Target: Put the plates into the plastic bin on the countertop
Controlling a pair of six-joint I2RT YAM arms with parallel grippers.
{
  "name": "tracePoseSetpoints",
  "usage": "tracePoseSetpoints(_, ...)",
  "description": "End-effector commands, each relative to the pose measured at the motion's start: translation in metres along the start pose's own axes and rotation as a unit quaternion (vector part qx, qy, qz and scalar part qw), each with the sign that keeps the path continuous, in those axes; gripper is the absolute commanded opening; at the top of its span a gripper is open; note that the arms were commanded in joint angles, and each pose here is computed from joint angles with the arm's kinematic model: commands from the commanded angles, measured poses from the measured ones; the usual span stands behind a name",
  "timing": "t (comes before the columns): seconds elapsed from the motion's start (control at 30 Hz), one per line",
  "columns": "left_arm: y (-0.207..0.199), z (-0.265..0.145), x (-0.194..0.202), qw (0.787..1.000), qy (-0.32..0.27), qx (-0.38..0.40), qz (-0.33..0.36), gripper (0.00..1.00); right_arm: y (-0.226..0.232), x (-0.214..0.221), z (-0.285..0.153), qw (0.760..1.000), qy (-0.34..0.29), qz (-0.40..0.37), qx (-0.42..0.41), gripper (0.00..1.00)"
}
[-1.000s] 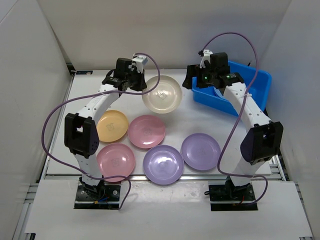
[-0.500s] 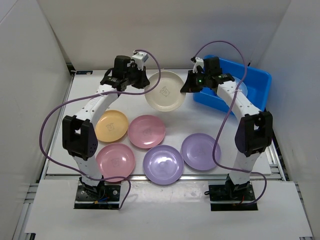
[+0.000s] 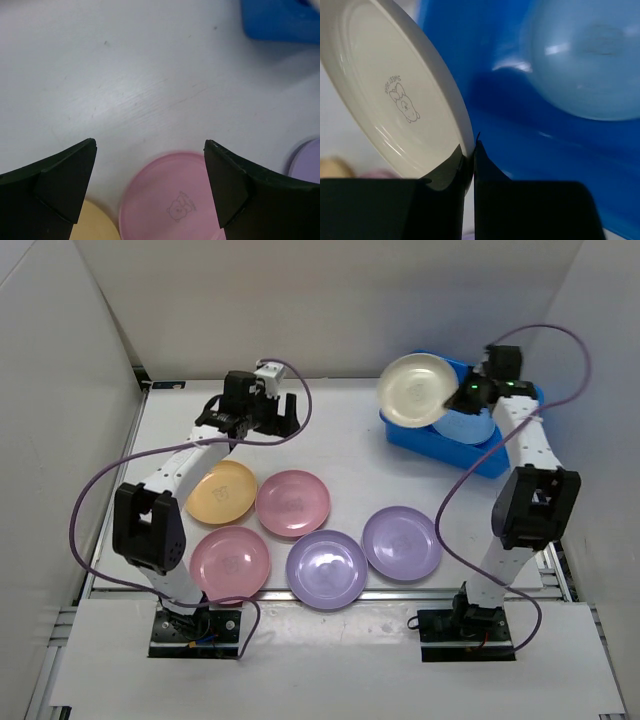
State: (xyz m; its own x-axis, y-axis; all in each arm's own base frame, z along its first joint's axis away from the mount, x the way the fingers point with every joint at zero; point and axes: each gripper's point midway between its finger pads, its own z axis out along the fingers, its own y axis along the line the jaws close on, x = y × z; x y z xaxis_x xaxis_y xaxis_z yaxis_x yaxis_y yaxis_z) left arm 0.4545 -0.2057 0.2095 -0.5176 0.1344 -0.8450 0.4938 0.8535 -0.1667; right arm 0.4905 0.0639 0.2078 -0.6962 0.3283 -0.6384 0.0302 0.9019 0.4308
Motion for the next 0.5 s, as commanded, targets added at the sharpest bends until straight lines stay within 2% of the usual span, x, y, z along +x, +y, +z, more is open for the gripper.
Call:
tracePoseSetpoints(0.0, 0.019, -0.025, 0.014, 0.997, 0.000, -0.063, -0.036, 0.99, -0.059, -0.044, -0.034, 0.987, -0.070, 0.098, 0.107, 0.00)
tracePoseSetpoints(0.13, 0.021, -0.031, 0.051, 0.991, 0.038, -0.090, -0.089, 0.99, -0.129, -0.051, -0.030, 0.957, -0.091, 0.192, 0.200, 0.00)
tracePoseSetpoints(0.27, 0.022, -0.042, 0.075, 0.983, 0.068, -0.116, -0.128, 0.99, -0.155, -0.064, -0.013, 0.940, -0.107, 0.224, 0.235, 0.00)
tracePoseSetpoints(0.47, 0.020, -0.064, 0.119, 0.970, 0.109, -0.142, -0.164, 0.99, -0.184, -0.048, 0.024, 0.919, -0.098, 0.266, 0.273, 0.00)
